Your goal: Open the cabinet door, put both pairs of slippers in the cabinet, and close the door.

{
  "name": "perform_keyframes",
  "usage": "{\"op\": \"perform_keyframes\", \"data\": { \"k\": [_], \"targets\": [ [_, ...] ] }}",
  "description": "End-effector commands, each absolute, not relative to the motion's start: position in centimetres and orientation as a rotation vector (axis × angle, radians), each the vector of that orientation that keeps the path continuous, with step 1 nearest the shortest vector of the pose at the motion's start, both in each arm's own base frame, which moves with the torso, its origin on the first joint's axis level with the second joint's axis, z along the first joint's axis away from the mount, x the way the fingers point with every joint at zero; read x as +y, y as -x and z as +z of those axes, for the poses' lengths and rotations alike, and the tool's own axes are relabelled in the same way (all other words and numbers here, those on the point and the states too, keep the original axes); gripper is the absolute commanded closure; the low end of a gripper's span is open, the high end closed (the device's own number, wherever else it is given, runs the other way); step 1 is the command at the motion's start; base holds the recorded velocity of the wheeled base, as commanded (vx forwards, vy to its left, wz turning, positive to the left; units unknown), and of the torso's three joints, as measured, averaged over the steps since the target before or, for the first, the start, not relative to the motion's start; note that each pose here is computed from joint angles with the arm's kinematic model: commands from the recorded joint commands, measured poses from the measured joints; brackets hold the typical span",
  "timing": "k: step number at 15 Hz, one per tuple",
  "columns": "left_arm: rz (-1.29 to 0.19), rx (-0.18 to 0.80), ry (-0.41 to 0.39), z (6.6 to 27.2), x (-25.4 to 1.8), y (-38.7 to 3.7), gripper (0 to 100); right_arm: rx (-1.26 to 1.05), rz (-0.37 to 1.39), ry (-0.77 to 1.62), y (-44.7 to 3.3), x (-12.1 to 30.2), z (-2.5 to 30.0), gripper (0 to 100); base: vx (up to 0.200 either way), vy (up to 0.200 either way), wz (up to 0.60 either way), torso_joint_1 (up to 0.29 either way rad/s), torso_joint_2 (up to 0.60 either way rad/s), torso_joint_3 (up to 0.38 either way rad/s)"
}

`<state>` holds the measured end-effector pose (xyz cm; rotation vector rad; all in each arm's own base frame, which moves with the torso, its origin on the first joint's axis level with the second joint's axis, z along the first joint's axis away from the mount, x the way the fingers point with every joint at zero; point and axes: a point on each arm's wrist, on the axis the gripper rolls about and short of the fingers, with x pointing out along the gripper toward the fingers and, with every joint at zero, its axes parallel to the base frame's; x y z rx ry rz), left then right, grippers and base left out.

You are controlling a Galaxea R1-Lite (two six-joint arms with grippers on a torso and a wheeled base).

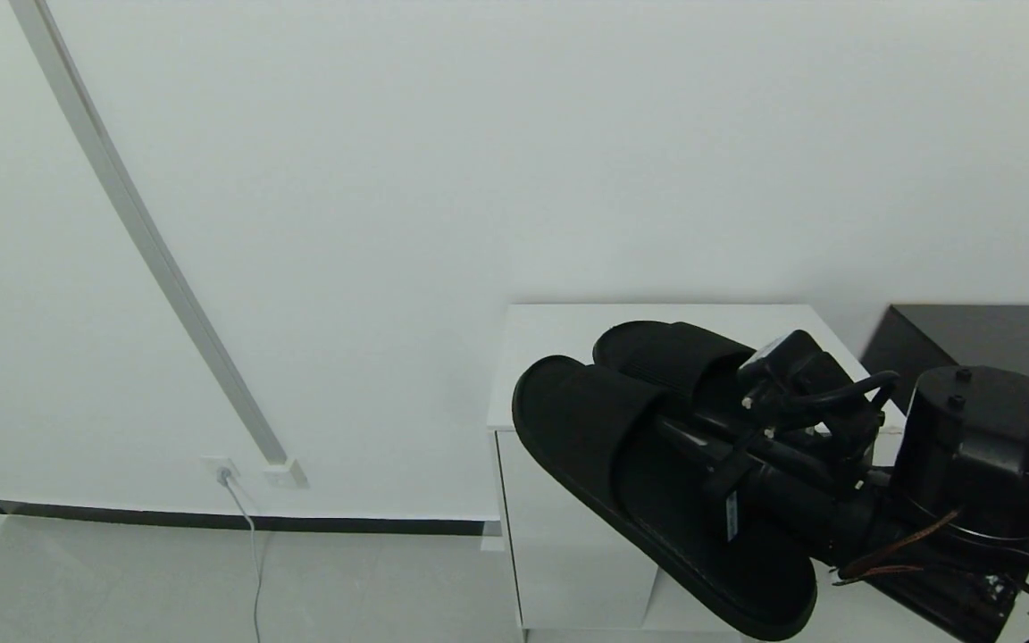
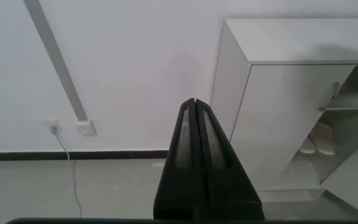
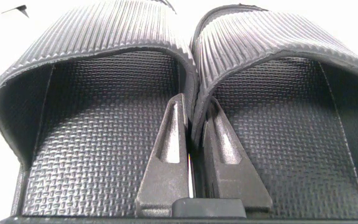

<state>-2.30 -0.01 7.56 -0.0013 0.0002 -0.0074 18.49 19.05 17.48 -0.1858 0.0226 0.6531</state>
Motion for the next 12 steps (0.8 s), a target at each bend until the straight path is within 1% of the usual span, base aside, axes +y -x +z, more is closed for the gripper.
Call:
{"op": "perform_keyframes", "data": {
  "k": [1, 12],
  "targets": [
    [-0.008, 0.002, 0.002, 7.56, -0.01, 2.29, 100, 0.027, 0.652, 0.189, -18.55, 19.06, 17.35, 100, 0.000, -0.200, 0.00, 0.002, 0.00, 0.002],
    [-0.008, 0.002, 0.002, 7.56, -0.01, 2.29, 100, 0.031, 0.641, 0.185, -18.73, 18.89, 17.29, 100, 0.000, -0.200, 0.00, 0.003, 0.00, 0.001]
  ]
}}
